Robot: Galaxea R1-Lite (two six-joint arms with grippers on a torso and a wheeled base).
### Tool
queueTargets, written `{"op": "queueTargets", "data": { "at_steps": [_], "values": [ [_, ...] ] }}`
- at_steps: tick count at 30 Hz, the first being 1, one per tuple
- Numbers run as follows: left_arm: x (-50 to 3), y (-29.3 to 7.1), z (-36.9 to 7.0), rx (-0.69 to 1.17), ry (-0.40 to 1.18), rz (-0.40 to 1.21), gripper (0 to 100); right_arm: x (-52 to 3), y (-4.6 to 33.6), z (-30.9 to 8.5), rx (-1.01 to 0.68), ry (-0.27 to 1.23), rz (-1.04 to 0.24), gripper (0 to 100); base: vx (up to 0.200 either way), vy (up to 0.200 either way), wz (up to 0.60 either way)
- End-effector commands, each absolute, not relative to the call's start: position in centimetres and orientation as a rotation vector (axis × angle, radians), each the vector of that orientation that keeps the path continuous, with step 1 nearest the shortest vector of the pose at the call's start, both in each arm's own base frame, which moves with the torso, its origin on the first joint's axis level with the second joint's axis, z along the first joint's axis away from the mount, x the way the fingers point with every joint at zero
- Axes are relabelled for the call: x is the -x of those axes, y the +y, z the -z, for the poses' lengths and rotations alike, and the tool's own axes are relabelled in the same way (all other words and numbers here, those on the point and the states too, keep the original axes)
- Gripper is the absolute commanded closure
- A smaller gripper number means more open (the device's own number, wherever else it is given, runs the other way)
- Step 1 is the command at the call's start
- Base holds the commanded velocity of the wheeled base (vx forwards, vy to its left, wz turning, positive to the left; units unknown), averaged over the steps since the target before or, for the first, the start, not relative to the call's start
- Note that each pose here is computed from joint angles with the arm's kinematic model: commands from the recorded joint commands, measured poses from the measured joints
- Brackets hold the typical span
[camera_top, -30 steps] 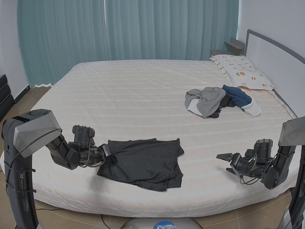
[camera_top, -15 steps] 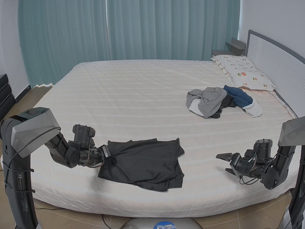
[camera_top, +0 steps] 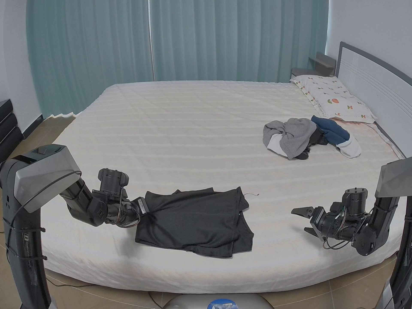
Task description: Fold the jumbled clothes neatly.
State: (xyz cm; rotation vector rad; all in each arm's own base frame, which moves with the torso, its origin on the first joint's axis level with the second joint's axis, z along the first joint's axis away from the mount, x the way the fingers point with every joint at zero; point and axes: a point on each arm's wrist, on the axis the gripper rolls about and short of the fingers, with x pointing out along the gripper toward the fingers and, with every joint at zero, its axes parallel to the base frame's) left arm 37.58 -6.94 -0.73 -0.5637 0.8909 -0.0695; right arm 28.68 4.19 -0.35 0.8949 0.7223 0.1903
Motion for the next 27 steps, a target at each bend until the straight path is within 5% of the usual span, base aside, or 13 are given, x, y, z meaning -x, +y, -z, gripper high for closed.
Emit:
{"op": "queueTargets", "data": {
  "at_steps": [1, 27],
  "values": [
    [-37.56, -6.94, 0.67, 0.558, 0.895, 0.057, 100, -28.67, 4.23, 0.48, -0.895, 0.727, -0.190, 0, 0.000, 0.200, 0.00],
    [-36.64, -6.95, 0.94, 0.442, 0.968, -0.037, 100, -28.56, 4.35, 0.71, -0.893, 0.741, -0.188, 0, 0.000, 0.200, 0.00]
  ]
}}
